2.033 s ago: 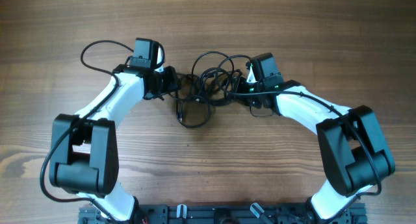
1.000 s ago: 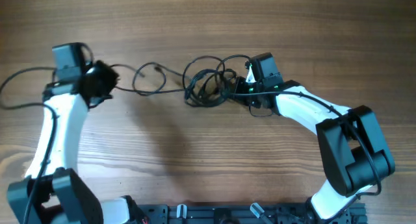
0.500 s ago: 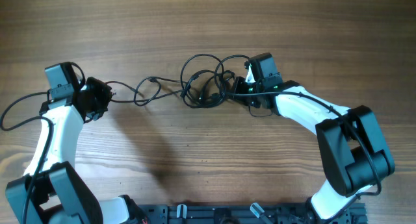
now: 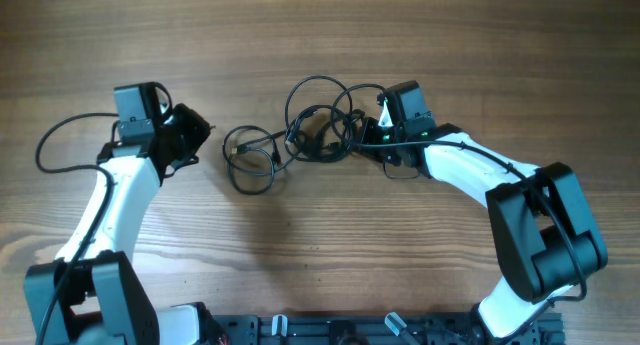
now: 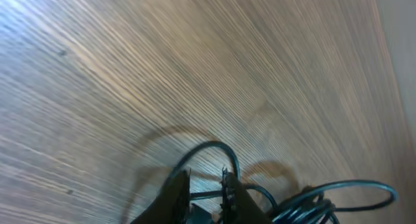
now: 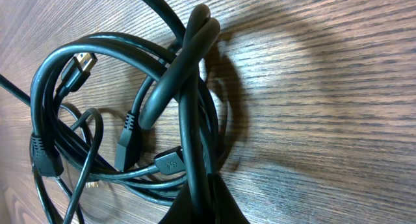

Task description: Untangle cables

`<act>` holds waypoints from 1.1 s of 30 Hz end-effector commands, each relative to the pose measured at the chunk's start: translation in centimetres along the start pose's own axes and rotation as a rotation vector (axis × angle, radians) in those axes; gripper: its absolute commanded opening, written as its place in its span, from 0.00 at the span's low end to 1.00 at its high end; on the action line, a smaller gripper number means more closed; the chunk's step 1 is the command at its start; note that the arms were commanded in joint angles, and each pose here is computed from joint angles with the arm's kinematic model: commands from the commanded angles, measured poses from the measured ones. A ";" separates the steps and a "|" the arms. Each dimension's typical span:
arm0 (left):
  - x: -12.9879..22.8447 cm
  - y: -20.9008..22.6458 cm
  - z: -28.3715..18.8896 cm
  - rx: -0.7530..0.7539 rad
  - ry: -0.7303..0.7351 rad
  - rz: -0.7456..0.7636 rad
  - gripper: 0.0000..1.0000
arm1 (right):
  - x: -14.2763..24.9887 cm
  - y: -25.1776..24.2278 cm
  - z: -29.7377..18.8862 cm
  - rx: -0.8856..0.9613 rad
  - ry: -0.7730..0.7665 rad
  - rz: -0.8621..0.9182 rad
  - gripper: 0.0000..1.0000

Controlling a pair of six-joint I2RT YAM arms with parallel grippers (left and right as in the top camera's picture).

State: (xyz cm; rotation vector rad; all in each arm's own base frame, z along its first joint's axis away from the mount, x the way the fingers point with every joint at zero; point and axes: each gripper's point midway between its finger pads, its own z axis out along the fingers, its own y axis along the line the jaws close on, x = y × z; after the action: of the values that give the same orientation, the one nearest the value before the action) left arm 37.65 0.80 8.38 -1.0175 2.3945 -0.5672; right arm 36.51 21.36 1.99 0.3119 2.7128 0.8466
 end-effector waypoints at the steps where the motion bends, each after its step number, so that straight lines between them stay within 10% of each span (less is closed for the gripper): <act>1: 0.5 -0.5 0.3 0.006 0.003 0.060 0.11 | -0.1 -1.3 0.4 0.038 -0.011 0.028 0.04; 7: 0.5 -0.5 0.3 0.006 0.003 0.060 0.04 | -0.7 -0.6 0.1 0.021 -0.021 -0.019 0.09; 10: 0.5 -0.5 0.3 0.006 0.003 0.060 0.04 | -1.5 1.5 -2.0 0.003 -0.021 -0.079 0.34; 13: 0.4 -0.6 0.3 0.008 0.001 0.061 0.04 | -2.5 3.4 -4.2 -0.017 -0.052 -0.101 0.81; 15: 0.4 -0.6 0.3 0.008 0.001 0.061 0.04 | -3.0 4.5 -5.4 -0.040 -0.080 -0.113 0.91; 33: 0.4 -0.6 0.3 0.009 0.000 0.061 0.04 | -3.2 4.9 -5.8 -0.051 -0.094 -0.118 1.00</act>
State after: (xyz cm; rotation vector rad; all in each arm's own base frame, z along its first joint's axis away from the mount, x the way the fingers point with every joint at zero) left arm 37.92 0.14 8.55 -0.9650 2.4020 -0.5691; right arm 37.73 21.41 9.41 0.1818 2.6127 0.8494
